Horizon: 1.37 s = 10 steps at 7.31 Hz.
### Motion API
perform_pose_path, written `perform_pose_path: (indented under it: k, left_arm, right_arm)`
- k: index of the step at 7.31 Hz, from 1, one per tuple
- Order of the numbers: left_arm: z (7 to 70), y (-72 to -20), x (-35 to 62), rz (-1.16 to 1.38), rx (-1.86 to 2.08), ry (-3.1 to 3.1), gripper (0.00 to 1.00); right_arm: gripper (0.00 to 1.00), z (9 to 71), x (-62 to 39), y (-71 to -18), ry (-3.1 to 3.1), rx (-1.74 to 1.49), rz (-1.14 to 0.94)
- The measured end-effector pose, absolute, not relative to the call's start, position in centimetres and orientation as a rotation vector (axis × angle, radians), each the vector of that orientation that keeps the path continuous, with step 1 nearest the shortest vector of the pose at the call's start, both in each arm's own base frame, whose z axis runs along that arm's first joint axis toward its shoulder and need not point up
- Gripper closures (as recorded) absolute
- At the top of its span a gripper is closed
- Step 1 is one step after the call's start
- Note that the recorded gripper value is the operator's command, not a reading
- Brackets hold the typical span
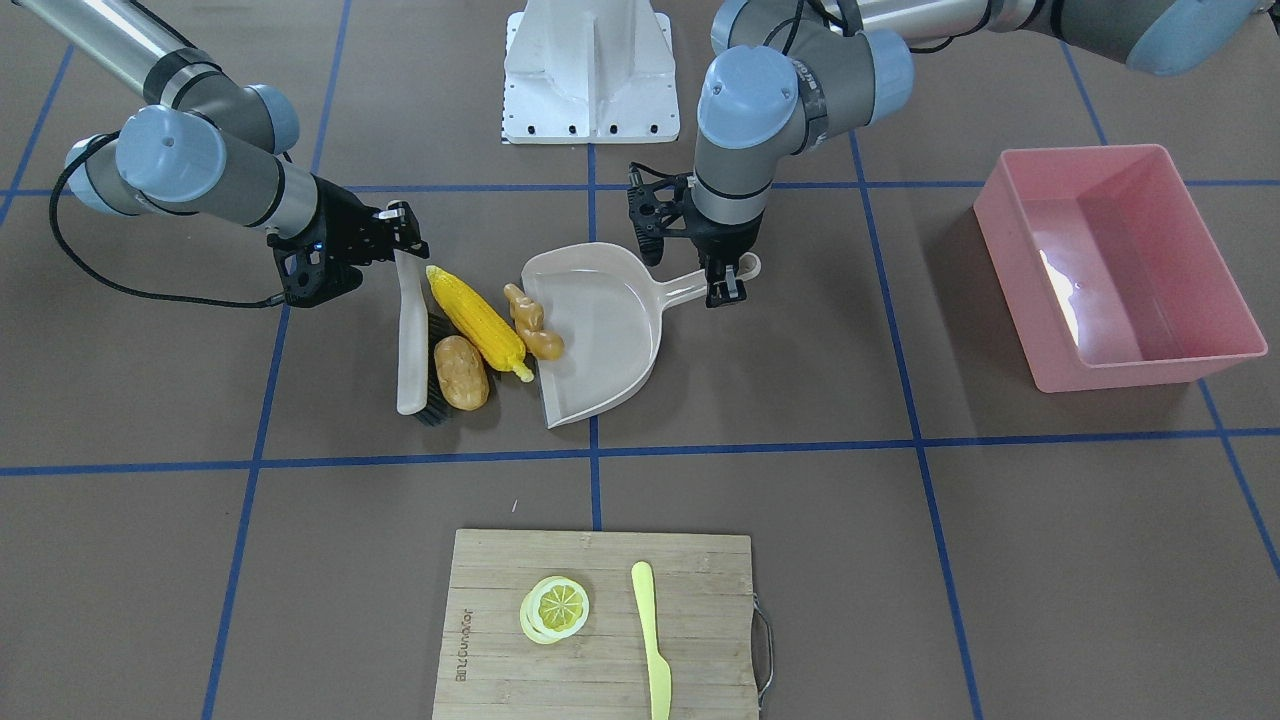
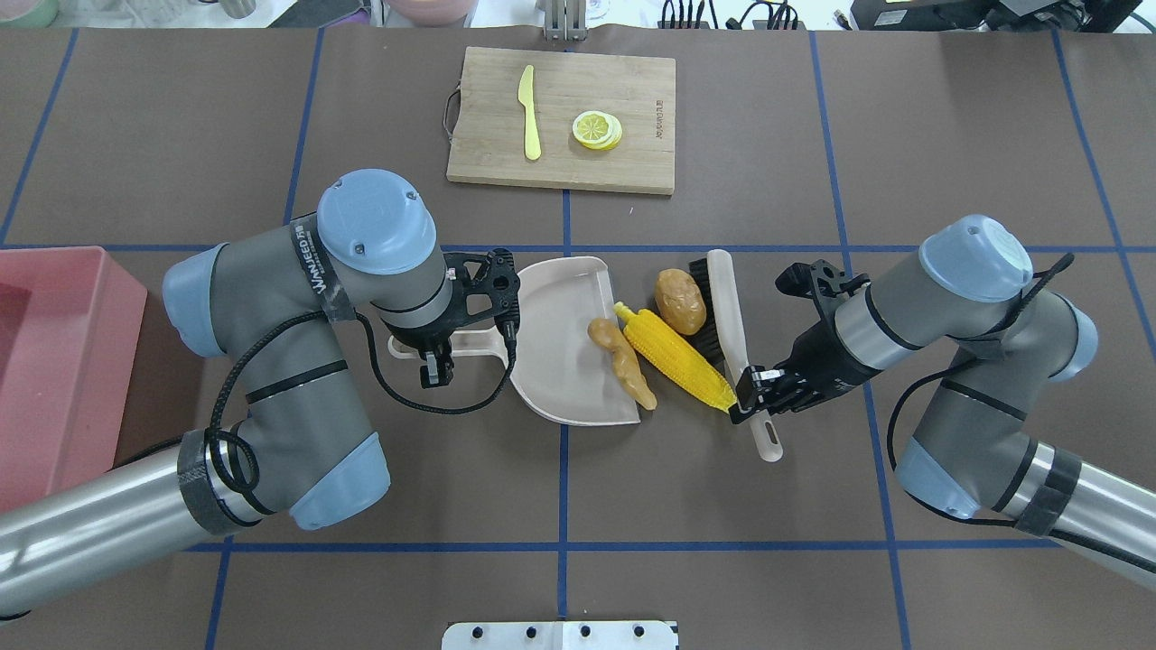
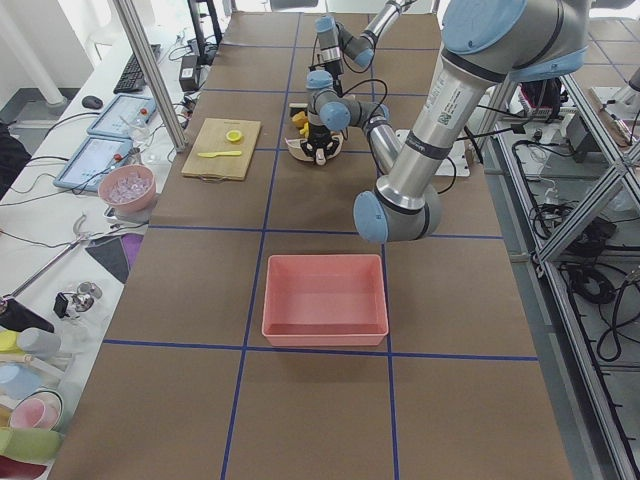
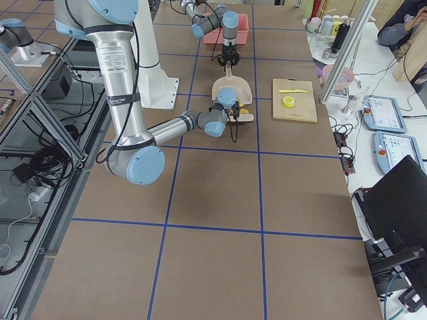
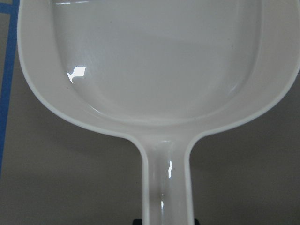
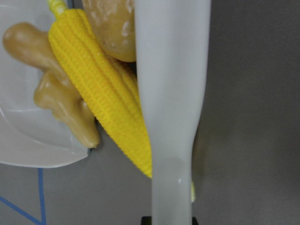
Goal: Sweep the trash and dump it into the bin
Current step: 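Sweep the corn, ginger and potato into the dustpan with the right-held brush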
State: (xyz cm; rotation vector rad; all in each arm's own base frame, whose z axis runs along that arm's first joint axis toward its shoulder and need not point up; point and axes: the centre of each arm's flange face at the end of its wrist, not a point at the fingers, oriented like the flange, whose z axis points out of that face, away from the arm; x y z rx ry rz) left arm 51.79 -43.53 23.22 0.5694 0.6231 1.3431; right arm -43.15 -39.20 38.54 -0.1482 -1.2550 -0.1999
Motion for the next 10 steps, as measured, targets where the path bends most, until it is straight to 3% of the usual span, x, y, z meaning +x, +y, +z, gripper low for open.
perform_pose_path:
  k: [10]
  left_arm:
    - [23.7, -43.5, 52.1, 1.341, 0.601, 0.640, 1.00]
  right_arm:
    - [1.00, 26.6, -51.8, -37.4, -1.291, -0.175, -0.155]
